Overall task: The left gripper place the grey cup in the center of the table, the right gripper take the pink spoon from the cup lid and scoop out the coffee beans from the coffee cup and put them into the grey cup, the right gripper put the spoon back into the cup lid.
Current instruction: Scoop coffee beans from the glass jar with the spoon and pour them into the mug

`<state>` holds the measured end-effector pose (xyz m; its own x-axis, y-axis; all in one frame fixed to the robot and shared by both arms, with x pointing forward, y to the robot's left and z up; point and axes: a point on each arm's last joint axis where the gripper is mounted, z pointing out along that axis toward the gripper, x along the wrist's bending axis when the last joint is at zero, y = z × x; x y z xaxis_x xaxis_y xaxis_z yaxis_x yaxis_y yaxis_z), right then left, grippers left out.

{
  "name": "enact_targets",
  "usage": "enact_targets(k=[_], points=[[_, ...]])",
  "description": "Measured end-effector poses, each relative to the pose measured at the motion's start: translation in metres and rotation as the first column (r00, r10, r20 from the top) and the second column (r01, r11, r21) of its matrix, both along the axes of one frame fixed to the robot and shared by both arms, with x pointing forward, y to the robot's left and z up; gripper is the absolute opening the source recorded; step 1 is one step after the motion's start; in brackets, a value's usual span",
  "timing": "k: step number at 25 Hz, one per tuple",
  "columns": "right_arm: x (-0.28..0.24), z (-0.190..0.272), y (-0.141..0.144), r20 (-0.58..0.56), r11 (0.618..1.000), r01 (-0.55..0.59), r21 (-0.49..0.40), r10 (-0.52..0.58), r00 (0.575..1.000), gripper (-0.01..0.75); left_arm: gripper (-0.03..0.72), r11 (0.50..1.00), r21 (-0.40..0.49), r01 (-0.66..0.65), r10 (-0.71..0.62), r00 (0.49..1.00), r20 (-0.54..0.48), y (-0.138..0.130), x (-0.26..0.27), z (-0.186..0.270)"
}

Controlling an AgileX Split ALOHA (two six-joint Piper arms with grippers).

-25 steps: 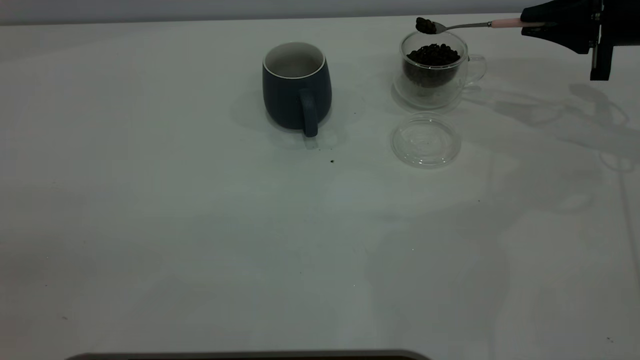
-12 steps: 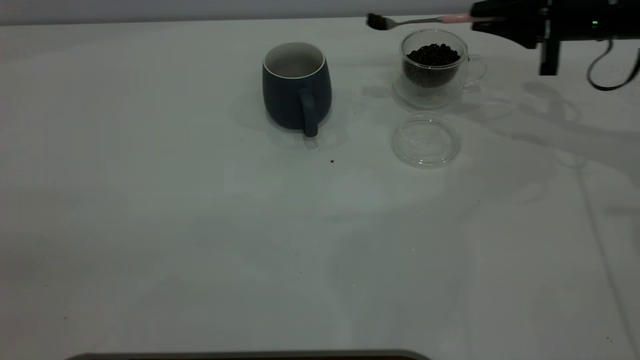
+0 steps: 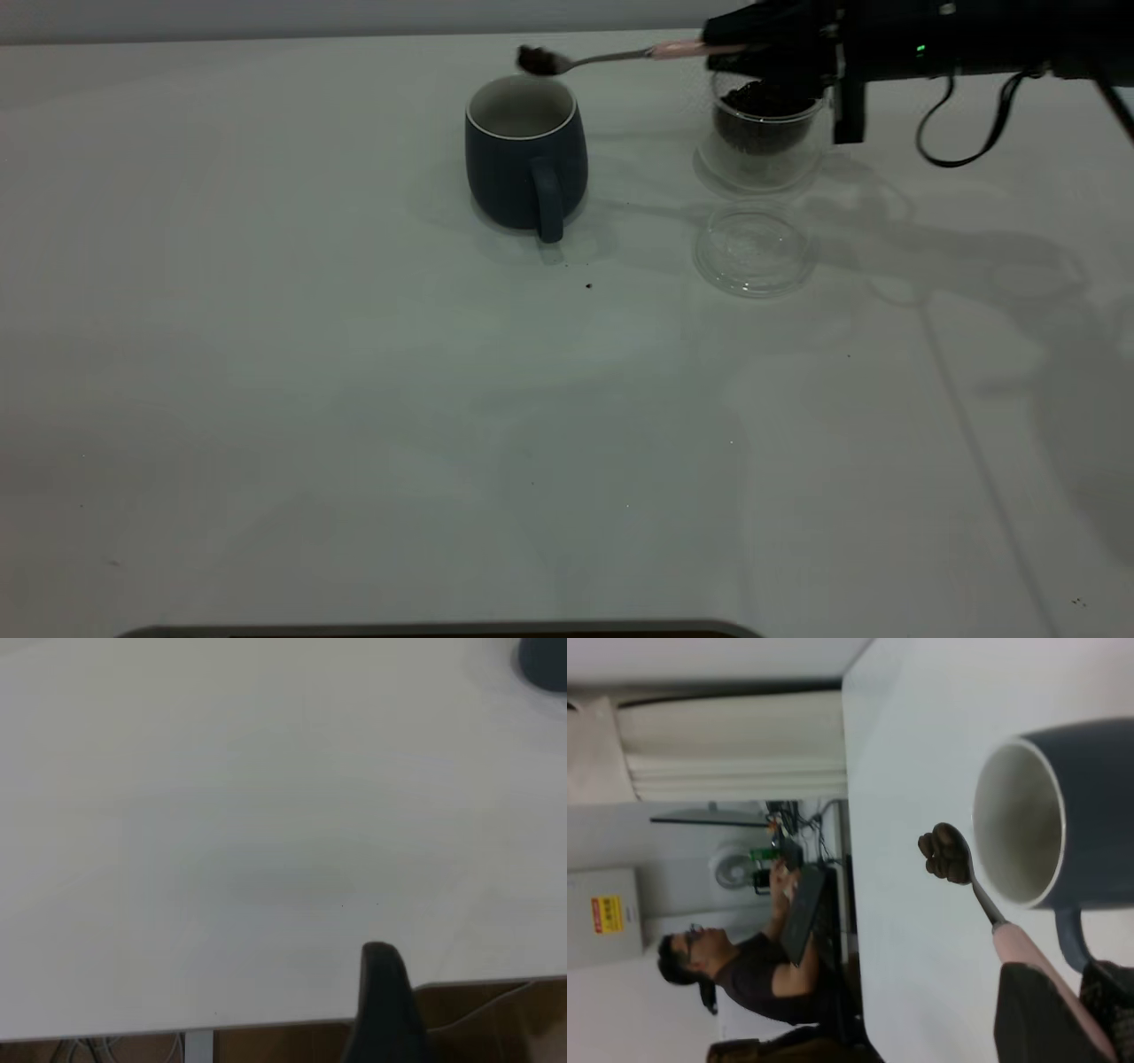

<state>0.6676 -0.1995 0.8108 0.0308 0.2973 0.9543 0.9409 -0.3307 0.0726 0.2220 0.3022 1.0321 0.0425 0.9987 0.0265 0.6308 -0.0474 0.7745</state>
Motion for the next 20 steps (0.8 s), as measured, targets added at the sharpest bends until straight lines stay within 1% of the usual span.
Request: enact_targets(k=[3, 5, 7, 9, 11, 13, 16, 17, 18, 20], points=[[-0.001, -0.003, 0.008, 0.016, 0.999, -0.01, -0.037, 0.011, 1.0, 0.11, 0.567, 1.0, 0.0, 0.0, 0.0, 1.0, 0.0, 0.0, 0.0, 0.0], [-0.001, -0.005, 0.009, 0.056, 0.997, -0.016, -0.077, 0.02, 0.998, 0.11, 0.567, 1.0, 0.0, 0.0, 0.0, 1.0, 0.0, 0.0, 0.0, 0.0], [0.001, -0.006, 0.009, 0.128, 0.991, -0.025, -0.132, 0.042, 0.991, 0.11, 0.567, 1.0, -0.003, -0.002, 0.002, 1.0, 0.0, 0.0, 0.0, 0.0], [0.006, -0.005, 0.009, 0.241, 0.981, -0.041, -0.191, 0.088, 0.967, 0.11, 0.567, 1.0, -0.003, -0.002, 0.002, 1.0, 0.0, 0.0, 0.0, 0.0], [0.011, -0.001, 0.009, 0.355, 0.968, -0.054, -0.244, 0.141, 0.924, 0.11, 0.567, 1.0, -0.003, -0.002, 0.002, 1.0, 0.0, 0.0, 0.0, 0.0], [0.015, 0.003, 0.009, 0.479, 0.949, -0.064, -0.308, 0.213, 0.851, 0.11, 0.567, 1.0, -0.003, -0.002, 0.002, 1.0, 0.0, 0.0, 0.0, 0.0], [0.016, 0.004, 0.009, 0.597, 0.92, -0.066, -0.387, 0.305, 0.742, 0.11, 0.567, 1.0, -0.002, -0.001, 0.001, 1.0, 0.0, 0.0, 0.0, 0.0], [0.016, 0.004, 0.009, 0.616, 0.913, -0.065, -0.402, 0.323, 0.719, 0.11, 0.567, 1.0, -0.002, -0.001, 0.001, 1.0, 0.0, 0.0, 0.0, 0.0], [0.016, 0.004, 0.009, 0.626, 0.909, -0.065, -0.411, 0.333, 0.705, 0.11, 0.567, 1.0, -0.002, -0.001, 0.001, 1.0, 0.0, 0.0, 0.0, 0.0], [0.016, 0.005, 0.009, 0.636, 0.907, -0.064, -0.417, 0.342, 0.692, 0.11, 0.567, 1.0, -0.002, -0.001, 0.001, 1.0, 0.0, 0.0, 0.0, 0.0]])
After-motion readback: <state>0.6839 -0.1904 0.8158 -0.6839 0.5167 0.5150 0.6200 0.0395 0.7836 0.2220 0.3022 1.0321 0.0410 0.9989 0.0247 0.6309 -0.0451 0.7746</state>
